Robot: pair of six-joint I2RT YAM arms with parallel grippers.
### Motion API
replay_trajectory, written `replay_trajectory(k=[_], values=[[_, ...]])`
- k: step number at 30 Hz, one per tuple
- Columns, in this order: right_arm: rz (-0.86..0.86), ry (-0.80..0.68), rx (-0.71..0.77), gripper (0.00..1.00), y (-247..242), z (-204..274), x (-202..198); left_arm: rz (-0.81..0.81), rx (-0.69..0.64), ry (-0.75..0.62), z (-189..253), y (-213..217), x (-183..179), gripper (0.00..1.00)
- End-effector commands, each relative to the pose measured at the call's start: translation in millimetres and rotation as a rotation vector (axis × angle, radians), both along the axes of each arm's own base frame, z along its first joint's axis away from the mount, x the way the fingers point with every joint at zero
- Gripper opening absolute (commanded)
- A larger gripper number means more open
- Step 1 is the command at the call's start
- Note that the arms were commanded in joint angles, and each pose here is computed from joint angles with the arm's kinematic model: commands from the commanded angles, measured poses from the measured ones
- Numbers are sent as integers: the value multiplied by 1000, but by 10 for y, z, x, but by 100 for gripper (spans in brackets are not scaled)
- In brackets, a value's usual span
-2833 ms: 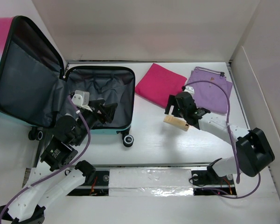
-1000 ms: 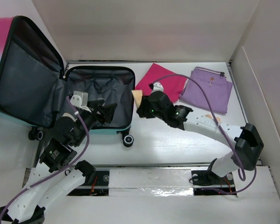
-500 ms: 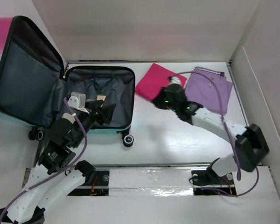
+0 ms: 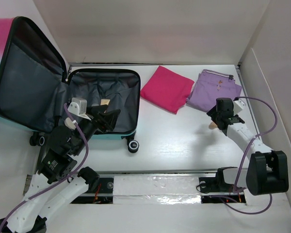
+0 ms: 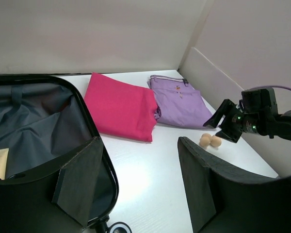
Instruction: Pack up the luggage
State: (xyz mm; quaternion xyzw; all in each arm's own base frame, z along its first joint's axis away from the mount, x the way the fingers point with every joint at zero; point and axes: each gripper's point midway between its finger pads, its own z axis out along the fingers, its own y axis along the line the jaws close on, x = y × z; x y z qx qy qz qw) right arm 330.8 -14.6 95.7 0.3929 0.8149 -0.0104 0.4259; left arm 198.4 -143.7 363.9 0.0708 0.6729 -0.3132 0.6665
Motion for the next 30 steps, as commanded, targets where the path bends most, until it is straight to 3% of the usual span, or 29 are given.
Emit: replay_trajectory(k=[1,10,16,24,30], values=[[-47,-17,-21,69,-175,166,88,-25,-51,-59,205,-12,-58,60],[12,83,21,65,-169,-71,236,-46,-73,-84,270,3,-142,60],[32,145,39,55,-124,-238,305,-50,-78,-86,281,3,-153,60],[48,213,32,46,-38,-402,141,-48,-84,-97,311,25,-177,60],[72,274,20,51,117,-544,-121,-42,-88,-103,321,53,-195,60]])
